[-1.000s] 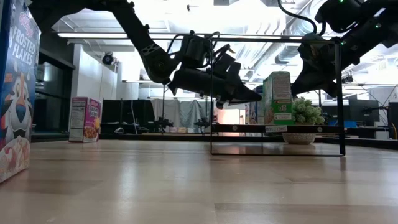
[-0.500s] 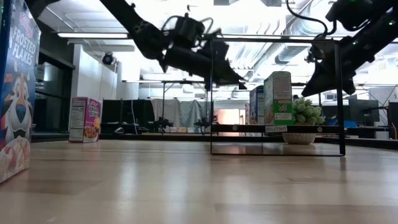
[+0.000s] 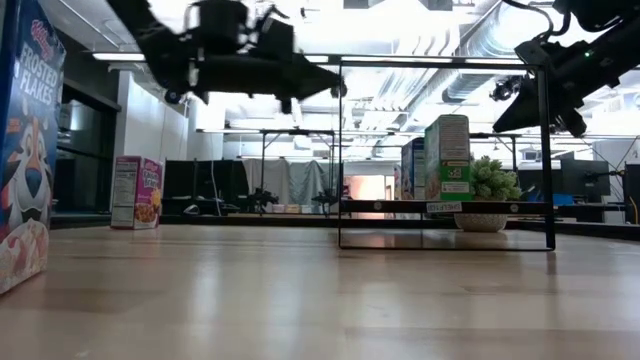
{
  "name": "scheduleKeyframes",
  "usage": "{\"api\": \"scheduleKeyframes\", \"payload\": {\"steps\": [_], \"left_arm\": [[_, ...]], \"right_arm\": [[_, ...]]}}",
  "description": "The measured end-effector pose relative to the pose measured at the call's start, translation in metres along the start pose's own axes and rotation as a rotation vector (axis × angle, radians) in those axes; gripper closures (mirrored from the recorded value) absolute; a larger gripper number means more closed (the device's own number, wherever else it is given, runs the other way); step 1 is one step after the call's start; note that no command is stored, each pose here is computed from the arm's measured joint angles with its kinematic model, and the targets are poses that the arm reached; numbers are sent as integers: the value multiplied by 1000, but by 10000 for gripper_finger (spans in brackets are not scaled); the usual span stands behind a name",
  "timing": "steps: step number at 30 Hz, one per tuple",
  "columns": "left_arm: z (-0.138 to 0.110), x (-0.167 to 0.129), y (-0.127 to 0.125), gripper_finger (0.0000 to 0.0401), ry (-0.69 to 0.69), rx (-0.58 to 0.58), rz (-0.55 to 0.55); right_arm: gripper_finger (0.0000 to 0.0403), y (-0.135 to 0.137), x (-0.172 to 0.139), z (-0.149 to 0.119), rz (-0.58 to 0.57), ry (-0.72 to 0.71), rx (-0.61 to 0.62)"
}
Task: Stack cereal on shelf
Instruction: Put the top violet cereal box on the shelf
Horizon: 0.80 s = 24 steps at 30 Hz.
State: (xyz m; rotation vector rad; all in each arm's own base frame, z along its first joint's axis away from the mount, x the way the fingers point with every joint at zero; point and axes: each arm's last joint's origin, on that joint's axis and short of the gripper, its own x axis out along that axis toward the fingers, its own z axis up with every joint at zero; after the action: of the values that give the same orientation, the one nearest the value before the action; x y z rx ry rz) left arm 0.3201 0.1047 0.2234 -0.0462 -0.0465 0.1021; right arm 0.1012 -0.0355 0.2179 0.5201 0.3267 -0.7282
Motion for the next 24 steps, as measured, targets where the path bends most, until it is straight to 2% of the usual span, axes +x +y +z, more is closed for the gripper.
{"api": "scheduleKeyframes", "payload": {"steps": [4, 8, 18, 24], "left_arm": [[4, -20, 0, 401, -31, 12, 53], [10, -29, -2, 401, -51, 7, 55], [11, -29, -3, 401, -52, 2, 55], [11, -29, -3, 401, -52, -7, 54]], "right_arm": [[403, 0, 0, 1, -11, -20, -11], [403, 3, 0, 6, 12, -65, -50], [402, 7, -1, 8, 95, -64, -187], [402, 8, -1, 9, 105, -80, -213]]}}
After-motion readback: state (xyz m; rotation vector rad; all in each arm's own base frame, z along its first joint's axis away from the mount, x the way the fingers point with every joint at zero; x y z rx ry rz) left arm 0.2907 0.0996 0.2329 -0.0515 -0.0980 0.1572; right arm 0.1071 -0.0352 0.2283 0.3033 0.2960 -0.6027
